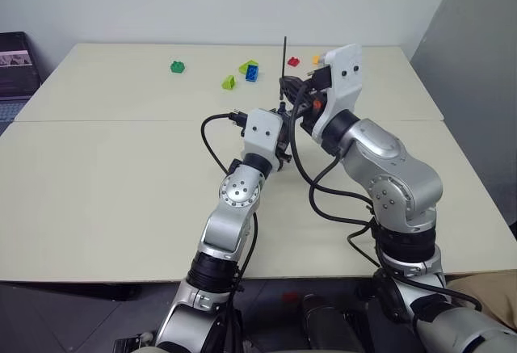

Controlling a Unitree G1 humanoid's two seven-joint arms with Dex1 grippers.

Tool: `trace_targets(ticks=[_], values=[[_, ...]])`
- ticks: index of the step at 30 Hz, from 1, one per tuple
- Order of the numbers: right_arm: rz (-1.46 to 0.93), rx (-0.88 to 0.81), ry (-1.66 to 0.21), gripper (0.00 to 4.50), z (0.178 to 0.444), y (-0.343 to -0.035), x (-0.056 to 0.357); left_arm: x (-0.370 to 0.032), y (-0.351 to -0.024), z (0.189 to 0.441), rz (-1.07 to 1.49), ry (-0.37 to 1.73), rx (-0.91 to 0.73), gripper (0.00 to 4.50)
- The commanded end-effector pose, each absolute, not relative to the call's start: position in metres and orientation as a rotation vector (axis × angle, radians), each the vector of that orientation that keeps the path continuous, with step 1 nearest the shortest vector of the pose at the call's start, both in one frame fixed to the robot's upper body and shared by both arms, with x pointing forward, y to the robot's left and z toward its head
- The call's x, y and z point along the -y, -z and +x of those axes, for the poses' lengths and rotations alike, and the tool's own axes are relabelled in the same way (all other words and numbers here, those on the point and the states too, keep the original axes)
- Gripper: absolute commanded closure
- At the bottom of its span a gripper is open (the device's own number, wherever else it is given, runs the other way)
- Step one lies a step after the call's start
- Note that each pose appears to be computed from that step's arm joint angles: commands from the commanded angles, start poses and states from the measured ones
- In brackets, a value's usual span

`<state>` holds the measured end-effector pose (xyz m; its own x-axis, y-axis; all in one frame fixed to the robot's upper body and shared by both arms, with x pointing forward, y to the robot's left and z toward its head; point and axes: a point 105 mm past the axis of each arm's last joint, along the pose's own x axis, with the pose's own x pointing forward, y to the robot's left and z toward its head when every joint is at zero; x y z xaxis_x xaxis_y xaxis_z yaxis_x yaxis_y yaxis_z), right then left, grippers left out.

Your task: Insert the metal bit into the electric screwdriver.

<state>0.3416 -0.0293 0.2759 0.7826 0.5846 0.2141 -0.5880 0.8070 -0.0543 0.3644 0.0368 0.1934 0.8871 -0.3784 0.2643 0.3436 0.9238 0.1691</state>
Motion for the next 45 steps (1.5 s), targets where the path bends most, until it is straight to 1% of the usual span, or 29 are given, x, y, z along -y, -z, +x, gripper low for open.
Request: trace_targets(ticks=[1,16,28,32,45], values=[[0.007,0.286,-0.630,4.50,0.334,-0.289,0.031,-0.043,-0.194,0.365,0.146,0.342,0.304,2.88],[0.004,0.271,-0.625,4.50,0.336,-0.280,0.033,-0.039,-0.194,0.363,0.142,0.354,0.308,2.88],[0.011,0.285,-0.640,4.50,0.337,-0.284,0.030,-0.037,-0.194,0.361,0.142,0.364,0.306,2.88],[-0.002,0.264,-0.642,4.50,0.338,-0.278,0.030,-0.037,-0.193,0.361,0.142,0.366,0.305,2.88],[-0.001,0.245,-0.623,4.50,0.341,-0.274,0.033,-0.037,-0.193,0.360,0.134,0.356,0.305,2.88]])
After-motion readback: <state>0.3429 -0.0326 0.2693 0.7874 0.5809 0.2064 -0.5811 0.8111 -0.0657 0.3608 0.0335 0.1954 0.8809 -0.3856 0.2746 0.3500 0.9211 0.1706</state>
